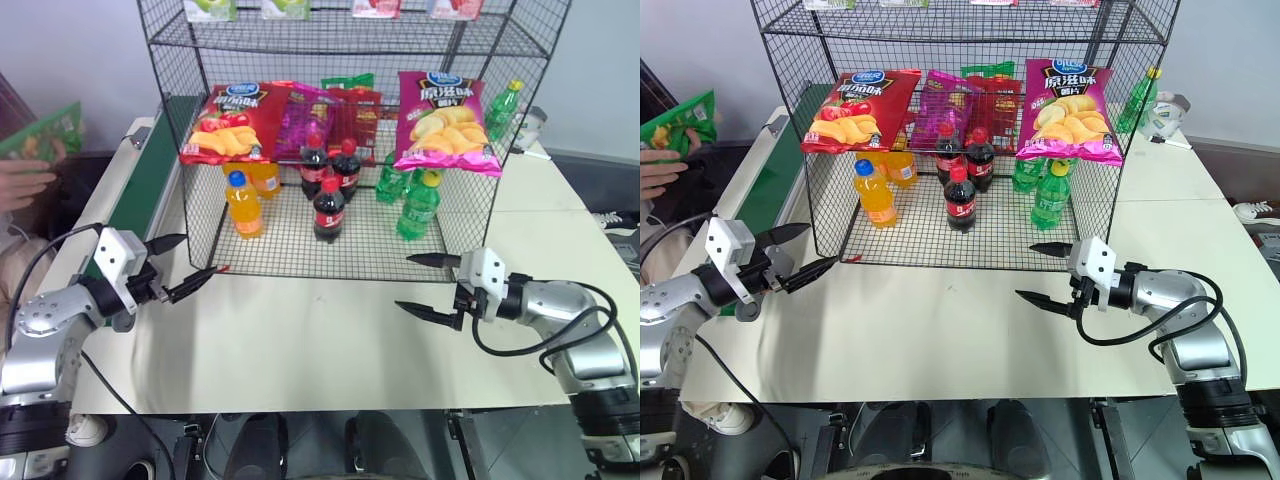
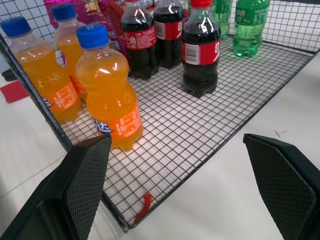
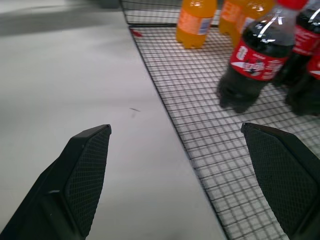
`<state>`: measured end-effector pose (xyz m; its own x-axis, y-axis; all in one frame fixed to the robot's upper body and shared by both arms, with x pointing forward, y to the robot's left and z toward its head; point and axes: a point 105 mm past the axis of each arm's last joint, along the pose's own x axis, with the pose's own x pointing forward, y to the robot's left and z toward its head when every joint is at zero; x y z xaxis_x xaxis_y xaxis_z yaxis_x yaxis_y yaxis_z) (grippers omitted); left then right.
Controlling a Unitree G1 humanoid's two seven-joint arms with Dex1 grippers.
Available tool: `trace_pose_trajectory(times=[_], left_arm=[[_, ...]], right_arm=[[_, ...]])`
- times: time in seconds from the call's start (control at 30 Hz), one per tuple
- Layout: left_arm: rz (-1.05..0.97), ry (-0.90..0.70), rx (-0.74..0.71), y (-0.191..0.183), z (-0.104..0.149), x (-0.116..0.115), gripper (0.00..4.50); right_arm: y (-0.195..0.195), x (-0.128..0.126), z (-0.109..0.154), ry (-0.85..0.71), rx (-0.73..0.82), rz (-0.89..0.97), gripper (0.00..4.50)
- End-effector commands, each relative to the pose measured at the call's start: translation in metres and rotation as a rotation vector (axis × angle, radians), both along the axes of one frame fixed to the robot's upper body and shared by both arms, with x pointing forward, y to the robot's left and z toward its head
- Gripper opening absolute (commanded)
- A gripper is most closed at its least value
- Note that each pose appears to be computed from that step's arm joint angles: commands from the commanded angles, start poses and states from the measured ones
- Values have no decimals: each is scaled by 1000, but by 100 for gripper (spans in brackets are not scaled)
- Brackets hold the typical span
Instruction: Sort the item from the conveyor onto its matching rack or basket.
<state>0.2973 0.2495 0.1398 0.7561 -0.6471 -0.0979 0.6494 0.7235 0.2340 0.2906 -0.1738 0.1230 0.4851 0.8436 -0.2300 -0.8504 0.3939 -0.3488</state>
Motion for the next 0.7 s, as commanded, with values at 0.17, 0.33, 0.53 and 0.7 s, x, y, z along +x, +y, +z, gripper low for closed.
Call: trace_pose_trajectory(times=[0.17,0.33,0.53,0.7], left_arm=[[10,-6,87,8,-9,5,450],[-14,-25,58,8,-4,8,450],[-46,-23,77,12,-3,11,450],[-47,-32,101,10,-8,18,450]], right_arm=[[-3,12,9,-64,-6,-22,435],[-3,21,8,-83,-11,-36,435],[-2,31,16,-119,-15,-40,435],[4,36,20,-145,-6,-43,435]])
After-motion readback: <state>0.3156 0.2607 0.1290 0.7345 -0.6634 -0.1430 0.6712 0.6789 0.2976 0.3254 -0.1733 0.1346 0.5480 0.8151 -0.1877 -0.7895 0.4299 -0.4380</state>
